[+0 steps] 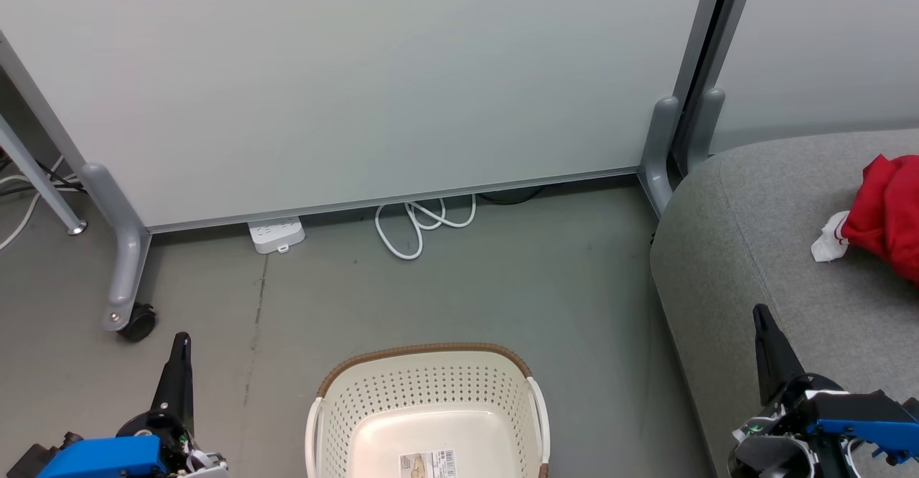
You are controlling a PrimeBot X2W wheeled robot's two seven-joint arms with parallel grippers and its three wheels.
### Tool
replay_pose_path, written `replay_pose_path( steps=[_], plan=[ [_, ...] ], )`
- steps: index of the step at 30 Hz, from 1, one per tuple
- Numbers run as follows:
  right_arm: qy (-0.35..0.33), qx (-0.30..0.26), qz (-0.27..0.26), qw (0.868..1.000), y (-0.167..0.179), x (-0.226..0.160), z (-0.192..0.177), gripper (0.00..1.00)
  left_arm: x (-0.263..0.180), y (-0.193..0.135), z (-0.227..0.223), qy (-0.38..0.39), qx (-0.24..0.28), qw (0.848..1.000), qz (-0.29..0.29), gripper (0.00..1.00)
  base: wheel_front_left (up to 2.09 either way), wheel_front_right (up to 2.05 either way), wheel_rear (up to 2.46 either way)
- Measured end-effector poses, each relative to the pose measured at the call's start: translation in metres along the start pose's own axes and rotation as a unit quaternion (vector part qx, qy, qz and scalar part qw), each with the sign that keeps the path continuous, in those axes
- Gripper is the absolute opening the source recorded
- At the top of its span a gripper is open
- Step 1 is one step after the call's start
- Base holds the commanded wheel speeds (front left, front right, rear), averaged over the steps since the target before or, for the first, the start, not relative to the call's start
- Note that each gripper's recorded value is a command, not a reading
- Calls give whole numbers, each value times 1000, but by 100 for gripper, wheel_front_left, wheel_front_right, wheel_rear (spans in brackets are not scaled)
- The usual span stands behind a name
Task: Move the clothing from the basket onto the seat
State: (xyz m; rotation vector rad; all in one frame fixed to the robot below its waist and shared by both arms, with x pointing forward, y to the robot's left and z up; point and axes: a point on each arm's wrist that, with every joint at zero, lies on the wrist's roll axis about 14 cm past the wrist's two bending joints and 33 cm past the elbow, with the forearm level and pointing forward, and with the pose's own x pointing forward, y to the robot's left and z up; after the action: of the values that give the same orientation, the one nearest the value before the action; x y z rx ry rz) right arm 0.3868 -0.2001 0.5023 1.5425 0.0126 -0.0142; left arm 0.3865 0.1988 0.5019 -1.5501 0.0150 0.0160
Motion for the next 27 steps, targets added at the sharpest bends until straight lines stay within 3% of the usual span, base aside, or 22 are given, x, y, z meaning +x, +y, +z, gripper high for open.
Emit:
replay_pose_path(
  steps=[27],
  plan=[
    [0,15,4,1000,2,1,1,0,1,-1,1,0,-13,1000,-2,0,0,0,0]
  ],
)
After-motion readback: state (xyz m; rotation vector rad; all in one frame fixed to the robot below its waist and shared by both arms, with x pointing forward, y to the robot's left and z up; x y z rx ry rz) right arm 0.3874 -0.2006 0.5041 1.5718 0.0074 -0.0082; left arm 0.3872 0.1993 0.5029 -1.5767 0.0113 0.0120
